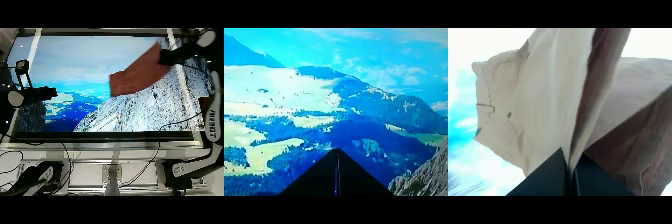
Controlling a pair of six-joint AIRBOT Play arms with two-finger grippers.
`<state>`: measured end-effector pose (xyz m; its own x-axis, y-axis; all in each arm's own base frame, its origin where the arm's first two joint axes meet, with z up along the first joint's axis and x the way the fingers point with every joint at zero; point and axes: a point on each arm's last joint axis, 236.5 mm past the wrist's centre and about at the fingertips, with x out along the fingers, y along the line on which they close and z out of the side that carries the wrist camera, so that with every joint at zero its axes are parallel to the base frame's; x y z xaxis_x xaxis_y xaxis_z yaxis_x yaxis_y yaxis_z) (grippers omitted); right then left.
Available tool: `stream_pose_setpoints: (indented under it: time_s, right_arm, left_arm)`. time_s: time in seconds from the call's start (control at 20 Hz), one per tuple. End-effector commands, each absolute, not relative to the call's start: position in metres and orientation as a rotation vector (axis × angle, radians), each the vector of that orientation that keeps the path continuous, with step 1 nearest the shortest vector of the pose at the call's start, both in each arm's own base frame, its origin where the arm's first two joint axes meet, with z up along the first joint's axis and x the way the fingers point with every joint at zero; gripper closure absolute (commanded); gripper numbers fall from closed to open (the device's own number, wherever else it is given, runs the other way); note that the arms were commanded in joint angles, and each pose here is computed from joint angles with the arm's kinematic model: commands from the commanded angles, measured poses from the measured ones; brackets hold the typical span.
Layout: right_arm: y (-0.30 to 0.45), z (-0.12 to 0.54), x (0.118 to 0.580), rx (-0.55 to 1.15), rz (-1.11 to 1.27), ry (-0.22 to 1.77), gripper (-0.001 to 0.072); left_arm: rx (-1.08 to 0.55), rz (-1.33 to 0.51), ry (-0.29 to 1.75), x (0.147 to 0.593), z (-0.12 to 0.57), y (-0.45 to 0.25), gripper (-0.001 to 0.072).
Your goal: Fold the clothes and pants, and hang the long-sleeved shirts on hangers.
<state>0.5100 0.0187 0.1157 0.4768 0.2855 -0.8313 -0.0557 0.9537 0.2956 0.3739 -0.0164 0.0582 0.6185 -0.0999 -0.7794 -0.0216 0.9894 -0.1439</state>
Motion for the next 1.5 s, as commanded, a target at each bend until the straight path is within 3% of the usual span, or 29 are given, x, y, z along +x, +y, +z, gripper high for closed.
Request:
stream_pose_setpoints:
  time_s: [0.0, 0.15, 0.35, 0.55, 0.75, 0.8, 0.85, 0.9, 0.95, 1.15, 1.25, 1.35, 1.4, 1.45]
  right_arm:
    - [-0.131, 0.136, 0.450, 0.264, -0.177, 1.105, 0.0706]
    - [-0.221, 0.129, 0.371, 0.376, -0.410, 1.228, 0.0705]
    - [-0.281, 0.121, 0.280, 0.589, -0.589, 1.331, 0.0706]
    - [-0.316, 0.119, 0.217, 0.722, -0.725, 1.346, 0.0706]
    - [-0.335, 0.119, 0.185, 0.793, -0.803, 1.318, 0.0693]
    - [-0.339, 0.119, 0.179, 0.805, -0.817, 1.312, 0.0532]
    - [-0.342, 0.119, 0.173, 0.817, -0.831, 1.307, 0.0201]
    - [-0.344, 0.119, 0.168, 0.827, -0.842, 1.302, -0.0001]
    - [-0.346, 0.119, 0.163, 0.837, -0.853, 1.298, 0.0030]
    - [-0.352, 0.120, 0.157, 0.863, -0.871, 1.272, 0.0047]
    - [-0.347, 0.125, 0.189, 0.871, -0.751, 1.182, 0.0341]
    - [-0.326, 0.145, 0.251, 0.855, -0.479, 1.025, 0.0539]
    - [-0.307, 0.161, 0.283, 0.836, -0.327, 0.949, 0.0591]
    - [-0.285, 0.176, 0.309, 0.811, -0.191, 0.896, 0.0593]
  left_arm:
    - [-0.131, -0.057, 0.955, 0.364, 0.058, -0.018, 0.0696]
    - [-0.131, -0.057, 0.956, 0.364, 0.058, -0.018, 0.0696]
    - [-0.131, -0.057, 0.955, 0.364, 0.058, -0.018, 0.0696]
    - [-0.131, -0.057, 0.955, 0.364, 0.058, -0.018, 0.0696]
    - [-0.131, -0.057, 0.955, 0.364, 0.058, -0.018, 0.0696]
    - [-0.131, -0.057, 0.955, 0.364, 0.058, -0.018, 0.0696]
    - [-0.131, -0.057, 0.955, 0.364, 0.058, -0.018, 0.0696]
    - [-0.131, -0.057, 0.955, 0.364, 0.058, -0.018, 0.0696]
    - [-0.131, -0.057, 0.955, 0.364, 0.059, -0.018, 0.0696]
    - [-0.132, -0.055, 0.956, 0.364, 0.058, -0.018, 0.0696]
    - [-0.132, -0.055, 0.956, 0.364, 0.058, -0.018, 0.0696]
    - [-0.132, -0.055, 0.956, 0.364, 0.058, -0.018, 0.0695]
    - [-0.132, -0.055, 0.956, 0.364, 0.058, -0.018, 0.0696]
    - [-0.132, -0.055, 0.956, 0.364, 0.058, -0.018, 0.0696]
